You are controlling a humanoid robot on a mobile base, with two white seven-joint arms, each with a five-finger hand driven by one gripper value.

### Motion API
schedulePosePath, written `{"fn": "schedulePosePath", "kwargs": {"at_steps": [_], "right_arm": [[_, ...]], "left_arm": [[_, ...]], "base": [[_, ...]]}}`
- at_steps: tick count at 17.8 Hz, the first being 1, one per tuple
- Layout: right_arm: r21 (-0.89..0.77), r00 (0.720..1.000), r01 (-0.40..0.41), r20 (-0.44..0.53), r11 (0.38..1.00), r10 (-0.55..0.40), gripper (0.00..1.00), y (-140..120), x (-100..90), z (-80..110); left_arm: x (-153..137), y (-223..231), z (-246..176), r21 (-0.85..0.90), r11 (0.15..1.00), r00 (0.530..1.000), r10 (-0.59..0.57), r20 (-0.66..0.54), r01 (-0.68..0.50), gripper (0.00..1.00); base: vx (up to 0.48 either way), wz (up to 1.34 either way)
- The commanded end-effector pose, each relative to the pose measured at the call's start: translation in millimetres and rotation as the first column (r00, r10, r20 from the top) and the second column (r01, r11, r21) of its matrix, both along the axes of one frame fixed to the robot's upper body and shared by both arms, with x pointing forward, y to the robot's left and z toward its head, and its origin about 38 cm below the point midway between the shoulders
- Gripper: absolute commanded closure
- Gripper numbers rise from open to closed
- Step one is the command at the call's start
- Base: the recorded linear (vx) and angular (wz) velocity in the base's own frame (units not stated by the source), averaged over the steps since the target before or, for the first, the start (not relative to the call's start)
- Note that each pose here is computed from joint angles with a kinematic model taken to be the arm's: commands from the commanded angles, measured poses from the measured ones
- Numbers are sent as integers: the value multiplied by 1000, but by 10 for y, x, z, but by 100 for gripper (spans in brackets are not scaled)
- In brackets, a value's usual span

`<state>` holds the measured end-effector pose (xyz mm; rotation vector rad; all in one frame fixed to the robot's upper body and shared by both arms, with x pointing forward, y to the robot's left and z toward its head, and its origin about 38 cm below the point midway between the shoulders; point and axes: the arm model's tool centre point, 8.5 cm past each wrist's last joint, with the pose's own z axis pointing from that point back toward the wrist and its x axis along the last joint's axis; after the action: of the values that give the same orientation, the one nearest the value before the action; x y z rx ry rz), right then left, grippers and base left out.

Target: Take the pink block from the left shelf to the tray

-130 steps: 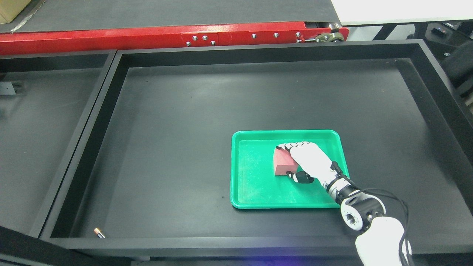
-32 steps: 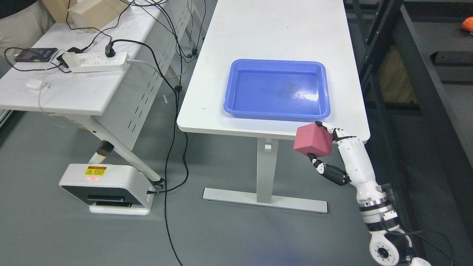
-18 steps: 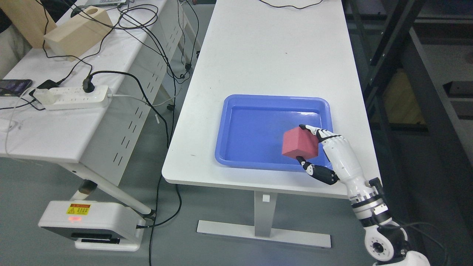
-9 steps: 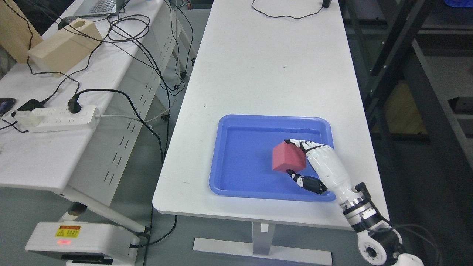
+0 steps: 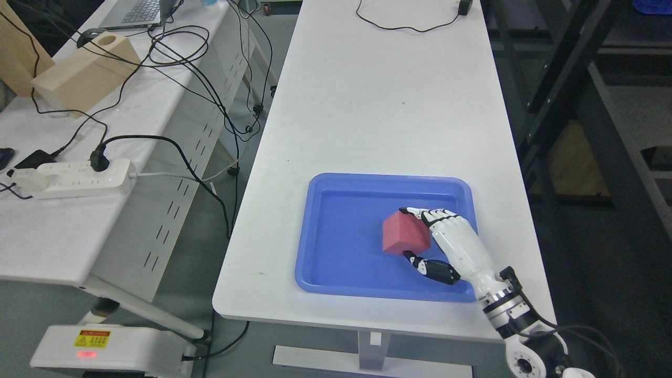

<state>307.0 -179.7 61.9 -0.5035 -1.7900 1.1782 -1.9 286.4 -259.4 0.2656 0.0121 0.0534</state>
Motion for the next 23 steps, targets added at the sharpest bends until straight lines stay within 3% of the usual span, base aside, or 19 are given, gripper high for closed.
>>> {"fn": "schedulePosePath", "kwargs": {"at_steps": [1,5,9,12,18,20,23], "right_arm": [[76,999,18,-35,997,-15,23,-114,-35,-13],[212,997,27,-71,977,-12,1,-209,-19,38],[378,993,96,-94,921,-65,1,-382,48,122],[646,990,142,-95,750,-106,1,-693,97,271],[756,987,152,-86,637,-134,1,-891,83,325],[757,987,156,-96,634,-127,1,-889,87,317],[703,972,188,-233,686,-28,1,-837,52,141]], "left_arm": [[249,108,14,17,1000,999,-4,47,4,0],[249,108,14,17,1000,999,-4,47,4,0],[249,108,14,17,1000,999,-4,47,4,0],[249,108,14,17,1000,999,-4,47,4,0],[249,108,14,17,1000,999,-4,47,4,0],[249,108,14,17,1000,999,-4,47,4,0],[249,108,14,17,1000,999,-4,47,4,0]], "base": [[19,0],[0,0],[0,0],[0,0],[0,0],[-20,0],[-42,6]]}}
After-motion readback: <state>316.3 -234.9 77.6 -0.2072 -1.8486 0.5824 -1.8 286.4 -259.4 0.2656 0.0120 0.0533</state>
